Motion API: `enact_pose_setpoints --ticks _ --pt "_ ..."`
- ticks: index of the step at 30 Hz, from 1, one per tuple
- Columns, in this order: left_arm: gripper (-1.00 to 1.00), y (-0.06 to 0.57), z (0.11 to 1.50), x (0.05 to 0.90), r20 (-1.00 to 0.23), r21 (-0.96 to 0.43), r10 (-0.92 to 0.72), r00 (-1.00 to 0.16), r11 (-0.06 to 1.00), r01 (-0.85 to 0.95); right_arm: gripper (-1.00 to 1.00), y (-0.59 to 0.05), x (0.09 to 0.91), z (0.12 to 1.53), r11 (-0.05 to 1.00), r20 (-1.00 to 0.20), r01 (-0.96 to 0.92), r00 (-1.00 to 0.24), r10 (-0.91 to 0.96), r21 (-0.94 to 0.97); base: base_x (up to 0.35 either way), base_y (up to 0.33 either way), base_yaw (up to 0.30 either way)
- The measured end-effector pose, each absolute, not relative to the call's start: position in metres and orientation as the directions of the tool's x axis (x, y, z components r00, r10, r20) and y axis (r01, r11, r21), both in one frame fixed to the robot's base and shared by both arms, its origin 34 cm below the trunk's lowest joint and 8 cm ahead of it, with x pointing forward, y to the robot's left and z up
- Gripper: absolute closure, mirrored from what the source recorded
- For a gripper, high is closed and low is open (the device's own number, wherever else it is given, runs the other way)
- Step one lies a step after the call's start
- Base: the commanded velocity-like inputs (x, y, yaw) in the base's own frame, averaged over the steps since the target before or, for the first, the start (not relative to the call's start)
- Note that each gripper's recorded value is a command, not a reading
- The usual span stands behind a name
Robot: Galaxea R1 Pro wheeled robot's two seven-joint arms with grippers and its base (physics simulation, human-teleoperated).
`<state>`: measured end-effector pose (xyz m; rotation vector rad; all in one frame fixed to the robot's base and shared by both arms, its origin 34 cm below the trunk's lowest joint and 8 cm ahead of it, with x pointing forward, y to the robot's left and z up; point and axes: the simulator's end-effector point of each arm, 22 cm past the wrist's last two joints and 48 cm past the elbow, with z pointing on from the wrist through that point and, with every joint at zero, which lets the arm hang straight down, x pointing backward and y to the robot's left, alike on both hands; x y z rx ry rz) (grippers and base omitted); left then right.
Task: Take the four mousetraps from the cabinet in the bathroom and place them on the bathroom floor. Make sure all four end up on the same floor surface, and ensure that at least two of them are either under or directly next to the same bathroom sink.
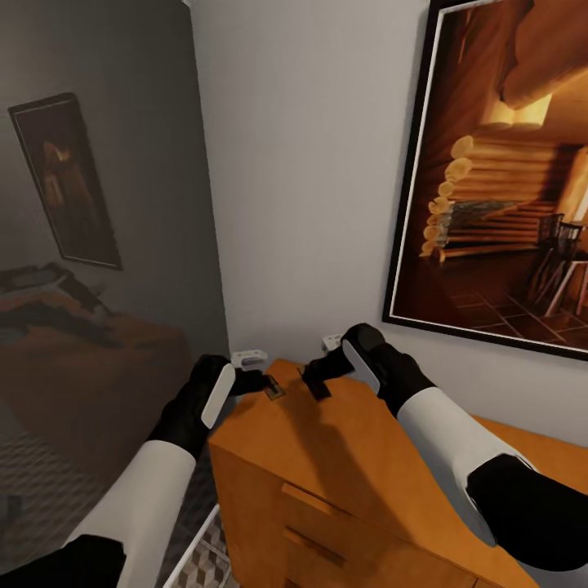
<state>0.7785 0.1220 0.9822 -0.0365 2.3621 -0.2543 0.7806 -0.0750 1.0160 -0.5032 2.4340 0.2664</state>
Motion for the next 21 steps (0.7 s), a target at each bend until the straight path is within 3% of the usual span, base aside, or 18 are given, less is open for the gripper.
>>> enact_pose_setpoints --ticks 21 --pt "-1.0 0.117 0.99 0.795 -0.759 -0.188 -0.12 -0.64 0.981 0.04 1.0 -0.077 0.792 1.045 0.918 -0.679 -0.397 -0.672 -0.295 -0.005 0.0 0.0 0.0"
